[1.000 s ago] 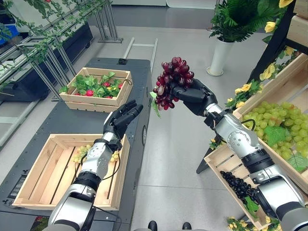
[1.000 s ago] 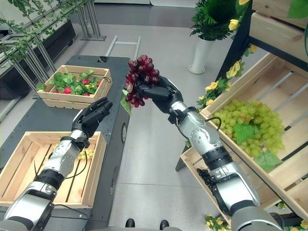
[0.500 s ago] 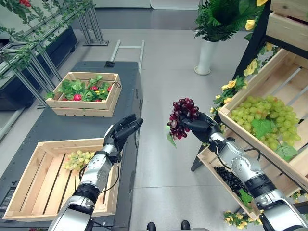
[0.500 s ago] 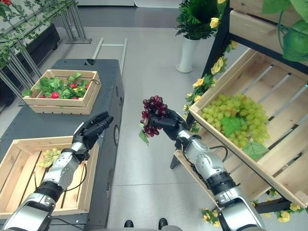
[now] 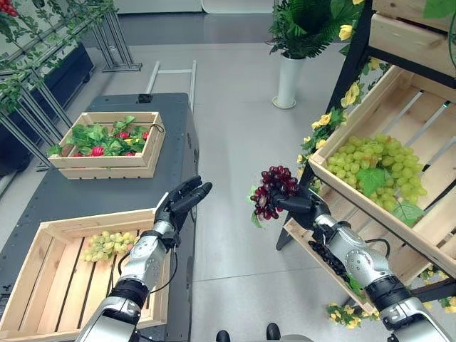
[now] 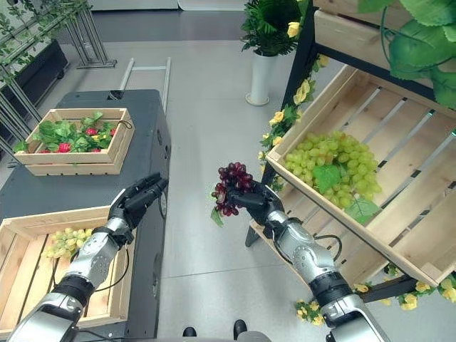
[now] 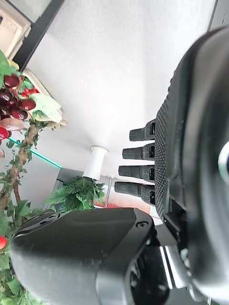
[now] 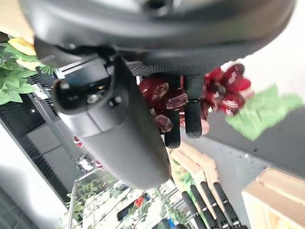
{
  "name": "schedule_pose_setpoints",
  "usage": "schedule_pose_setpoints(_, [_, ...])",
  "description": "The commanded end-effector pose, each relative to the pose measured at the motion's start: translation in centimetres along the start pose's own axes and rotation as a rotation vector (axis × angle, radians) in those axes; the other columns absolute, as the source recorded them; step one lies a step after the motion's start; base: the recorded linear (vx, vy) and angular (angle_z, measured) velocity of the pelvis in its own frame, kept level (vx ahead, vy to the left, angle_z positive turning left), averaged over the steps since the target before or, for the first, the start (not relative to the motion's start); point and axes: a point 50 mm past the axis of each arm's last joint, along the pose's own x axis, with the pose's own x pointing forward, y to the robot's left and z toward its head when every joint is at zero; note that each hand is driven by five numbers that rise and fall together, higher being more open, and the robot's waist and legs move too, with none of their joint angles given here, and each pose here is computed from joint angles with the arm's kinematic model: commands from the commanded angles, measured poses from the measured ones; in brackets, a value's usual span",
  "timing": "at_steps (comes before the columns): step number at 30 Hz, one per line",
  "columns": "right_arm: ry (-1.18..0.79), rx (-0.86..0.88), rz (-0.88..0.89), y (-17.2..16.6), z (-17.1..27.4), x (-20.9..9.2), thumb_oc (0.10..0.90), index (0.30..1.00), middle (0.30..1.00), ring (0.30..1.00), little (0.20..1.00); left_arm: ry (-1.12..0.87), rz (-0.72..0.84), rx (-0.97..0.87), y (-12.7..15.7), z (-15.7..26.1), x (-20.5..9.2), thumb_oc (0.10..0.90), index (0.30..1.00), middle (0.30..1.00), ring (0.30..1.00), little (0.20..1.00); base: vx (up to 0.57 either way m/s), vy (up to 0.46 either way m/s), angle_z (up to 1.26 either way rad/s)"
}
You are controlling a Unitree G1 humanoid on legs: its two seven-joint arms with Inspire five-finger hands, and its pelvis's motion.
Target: Pick up the fruits from the basket on one side to the basket on the other side
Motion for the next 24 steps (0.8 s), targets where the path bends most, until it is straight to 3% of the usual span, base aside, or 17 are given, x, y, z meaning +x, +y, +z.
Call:
schedule_pose_setpoints(1, [-0.399,-0.007,0.128,1.9,7.1,0.3,0.4,0.3,0.3,0.3,0.3,-0.253,-0.056,0.033,-1.5,4.8,1.7,0.8,0.9,0.9,0.9,0.9,-0.06,0.018,-0.04])
schedule_pose_setpoints(12, [-0.476,-0.044,0.069,0.9,7.1,-0.9,0.4,0.3,0.3,0.3,0.3,-0.273,-0.132,-0.022,-4.7,2.8,1.2,0.8,0.9,0.9,0.9,0.9,-0.03,0.019,-0.17])
schedule_pose_setpoints(24, [-0.687,-0.045,0.069,1.2,11.3,-2.0,0.4,0.3,0.3,0.3,0.3,-0.352,-0.152,-0.022,-6.5,3.7,1.3,0.8,0.9,0.9,0.9,0.9,-0.08,0.02,-0.05])
